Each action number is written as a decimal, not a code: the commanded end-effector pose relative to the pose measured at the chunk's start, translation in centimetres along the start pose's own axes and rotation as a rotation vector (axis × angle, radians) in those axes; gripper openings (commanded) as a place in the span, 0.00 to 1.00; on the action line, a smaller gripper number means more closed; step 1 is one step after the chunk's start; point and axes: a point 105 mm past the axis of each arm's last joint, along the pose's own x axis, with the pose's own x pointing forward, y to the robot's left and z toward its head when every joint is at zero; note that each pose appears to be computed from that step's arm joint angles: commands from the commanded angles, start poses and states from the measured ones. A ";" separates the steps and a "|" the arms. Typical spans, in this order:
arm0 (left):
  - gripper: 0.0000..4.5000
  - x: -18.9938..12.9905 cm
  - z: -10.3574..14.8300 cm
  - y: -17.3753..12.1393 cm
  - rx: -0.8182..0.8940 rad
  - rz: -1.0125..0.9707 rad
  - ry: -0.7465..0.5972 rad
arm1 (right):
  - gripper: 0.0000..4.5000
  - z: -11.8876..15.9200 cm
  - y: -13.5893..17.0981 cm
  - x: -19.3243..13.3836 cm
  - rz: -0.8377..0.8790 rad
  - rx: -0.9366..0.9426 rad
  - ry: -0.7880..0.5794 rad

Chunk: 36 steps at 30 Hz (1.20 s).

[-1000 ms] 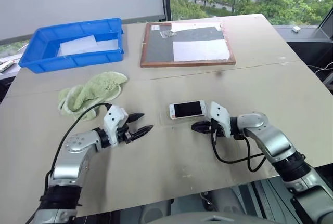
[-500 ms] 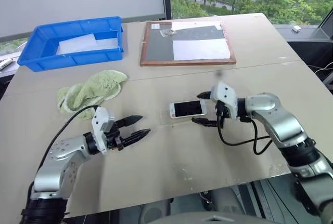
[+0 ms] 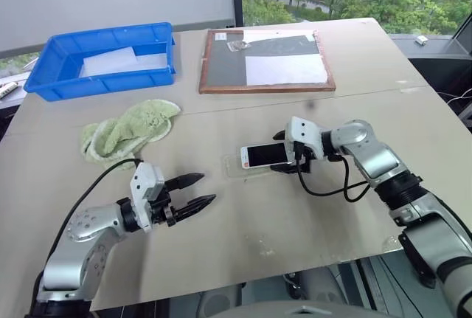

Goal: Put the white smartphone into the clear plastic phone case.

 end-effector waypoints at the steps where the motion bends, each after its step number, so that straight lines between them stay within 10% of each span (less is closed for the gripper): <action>1: 0.72 -0.1 0.8 -0.2 0.045 0.006 -0.027 | 1.00 -0.3 -0.1 -0.2 0.011 0.012 0.003; 7: 0.72 0.0 1.1 -0.2 0.052 0.021 -0.039 | 1.00 -0.7 0.2 -0.1 0.041 0.052 -0.011; 12: 0.72 -1.1 1.0 0.4 0.065 0.043 -0.015 | 0.65 -0.4 0.0 0.6 0.043 0.035 -0.024; 36: 0.72 -2.5 0.6 1.3 0.087 0.102 -0.009 | 0.71 5.6 0.9 -0.2 0.092 -0.155 -0.048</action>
